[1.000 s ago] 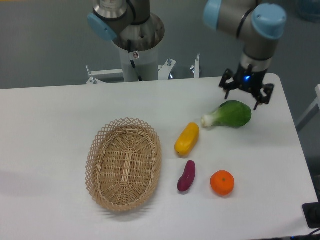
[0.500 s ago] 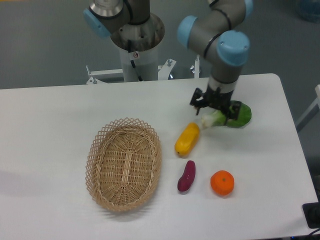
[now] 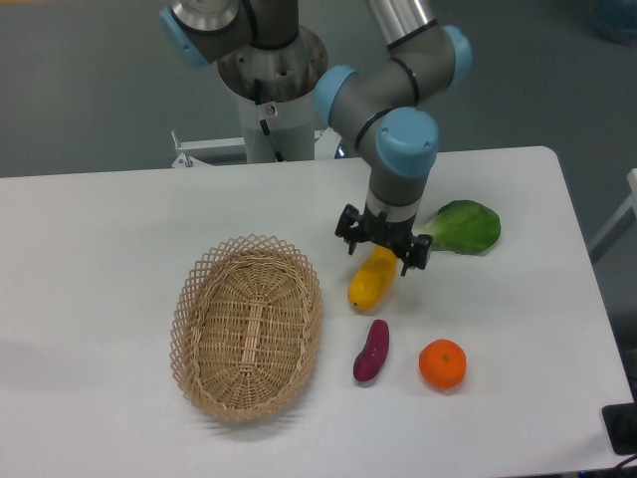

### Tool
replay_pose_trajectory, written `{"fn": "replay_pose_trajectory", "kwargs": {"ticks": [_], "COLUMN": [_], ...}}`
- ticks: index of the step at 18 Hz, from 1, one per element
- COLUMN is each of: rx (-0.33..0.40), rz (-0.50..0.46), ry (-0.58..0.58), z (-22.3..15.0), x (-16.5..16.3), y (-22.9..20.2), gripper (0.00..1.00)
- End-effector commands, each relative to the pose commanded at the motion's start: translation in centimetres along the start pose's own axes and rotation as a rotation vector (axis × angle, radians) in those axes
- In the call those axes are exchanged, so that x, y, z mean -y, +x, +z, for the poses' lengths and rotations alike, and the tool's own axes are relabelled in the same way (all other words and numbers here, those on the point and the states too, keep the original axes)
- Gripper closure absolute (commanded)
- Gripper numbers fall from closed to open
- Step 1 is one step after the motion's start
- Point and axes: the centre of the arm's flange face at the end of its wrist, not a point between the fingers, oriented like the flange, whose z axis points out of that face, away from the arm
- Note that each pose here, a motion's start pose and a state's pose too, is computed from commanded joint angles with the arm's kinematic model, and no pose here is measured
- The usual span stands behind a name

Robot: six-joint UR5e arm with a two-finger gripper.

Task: Pick up the mango from the table
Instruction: 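Close the gripper around the yellow mango, then lift the held mango up and away from the table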

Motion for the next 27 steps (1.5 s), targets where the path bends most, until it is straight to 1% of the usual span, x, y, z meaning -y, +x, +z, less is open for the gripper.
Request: {"fn": "replay_pose_trajectory", "kwargs": {"ticks": [5, 11, 12, 13, 15, 16, 20, 27], "rx": [0.015, 0.024, 0.027, 0.031, 0.032, 0.034, 0.044, 0.079], "rz": [0.035, 0.038, 0.04, 0.04, 0.04, 0.04, 0.046, 0.054], "ry": [-0.049, -0.055, -0.06, -0.064, -0.064, -0.062, -0.056, -0.034], "z": [2.1, 2.8, 2.8, 2.7, 2.7, 2.6, 2.1, 0.4], "x": [0.9, 1.0, 1.0, 0.9, 1.0, 1.0, 1.3, 2.1], "y": [1.2, 1.1, 1.1, 1.0, 1.0, 1.0, 0.5, -0.7], "gripper": [0.0, 0.01, 0.07, 0.11, 0.27, 0.33, 0.38, 0.42]}}
